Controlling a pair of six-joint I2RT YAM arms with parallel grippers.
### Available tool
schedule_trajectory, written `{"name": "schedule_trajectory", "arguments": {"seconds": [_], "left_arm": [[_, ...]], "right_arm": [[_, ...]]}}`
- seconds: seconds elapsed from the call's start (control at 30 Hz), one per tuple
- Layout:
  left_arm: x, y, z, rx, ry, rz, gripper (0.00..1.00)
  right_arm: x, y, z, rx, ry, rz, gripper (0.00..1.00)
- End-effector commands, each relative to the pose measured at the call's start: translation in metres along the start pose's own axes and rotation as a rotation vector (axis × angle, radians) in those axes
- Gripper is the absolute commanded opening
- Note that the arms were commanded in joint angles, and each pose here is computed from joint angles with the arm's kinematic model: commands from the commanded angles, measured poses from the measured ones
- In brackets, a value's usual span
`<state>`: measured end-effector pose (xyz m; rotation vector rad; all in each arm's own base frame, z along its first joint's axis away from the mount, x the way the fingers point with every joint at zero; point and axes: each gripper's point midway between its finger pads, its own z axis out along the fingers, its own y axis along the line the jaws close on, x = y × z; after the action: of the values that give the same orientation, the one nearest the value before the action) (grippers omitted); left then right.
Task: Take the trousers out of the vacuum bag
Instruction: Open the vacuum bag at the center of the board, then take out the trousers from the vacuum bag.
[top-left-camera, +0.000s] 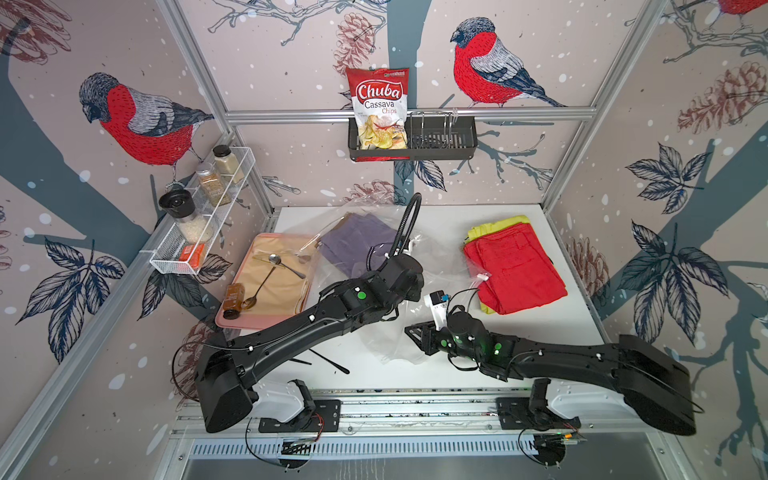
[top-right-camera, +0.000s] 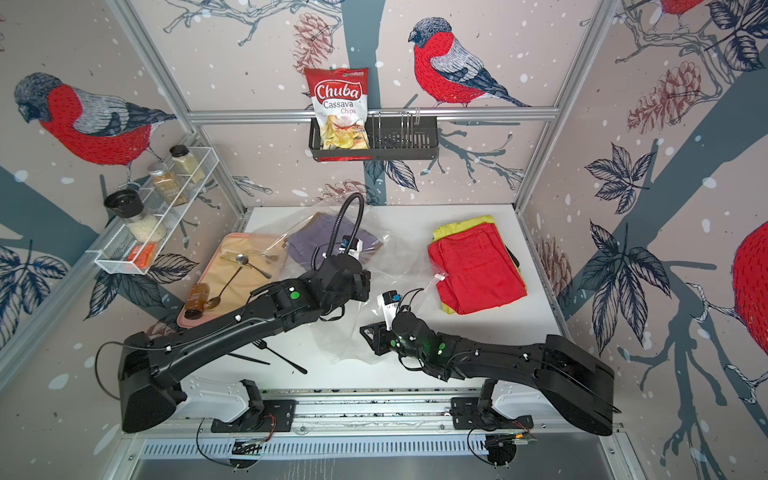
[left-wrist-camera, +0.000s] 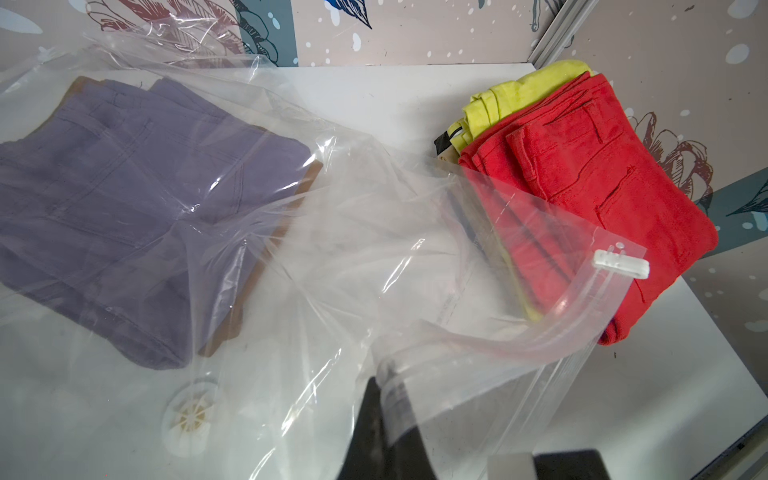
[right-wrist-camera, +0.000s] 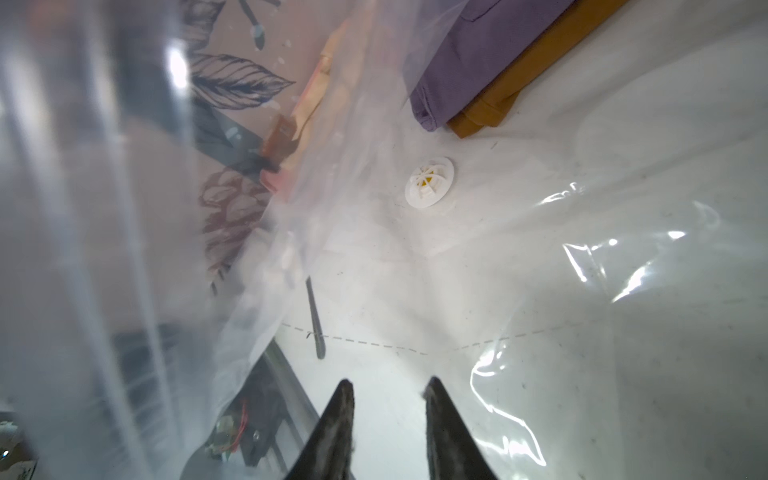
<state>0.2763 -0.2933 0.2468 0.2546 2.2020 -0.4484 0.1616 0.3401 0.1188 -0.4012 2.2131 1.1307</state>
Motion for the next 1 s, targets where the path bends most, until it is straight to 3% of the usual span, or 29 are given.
{"name": "schedule_trajectory", "arguments": {"seconds": [0.0, 0.3, 0.47, 0.97], "left_arm": [[-0.022, -0.006, -0.013, 0.041, -0.069, -0.015, 0.00], [-0.030, -0.012, -0.035, 0.133, -0.094, -0.029, 0.00], [-0.030, -0.009, -0.045, 0.154, -0.112, -0.037, 0.00], [-0.038, -0.031, -0.054, 0.283, -0.141, -0.036, 0.00]], "right_arm": [[-0.013, 0.000, 0.016, -0.019, -0.013, 0.090, 0.33], [-0.042, -0.004, 0.055, -0.116, -0.028, 0.217, 0.33], [-0.077, -0.026, 0.066, -0.121, -0.087, 0.373, 0.37], [-0.119, -0.070, 0.124, 0.005, -0.221, 0.580, 0.44]]}}
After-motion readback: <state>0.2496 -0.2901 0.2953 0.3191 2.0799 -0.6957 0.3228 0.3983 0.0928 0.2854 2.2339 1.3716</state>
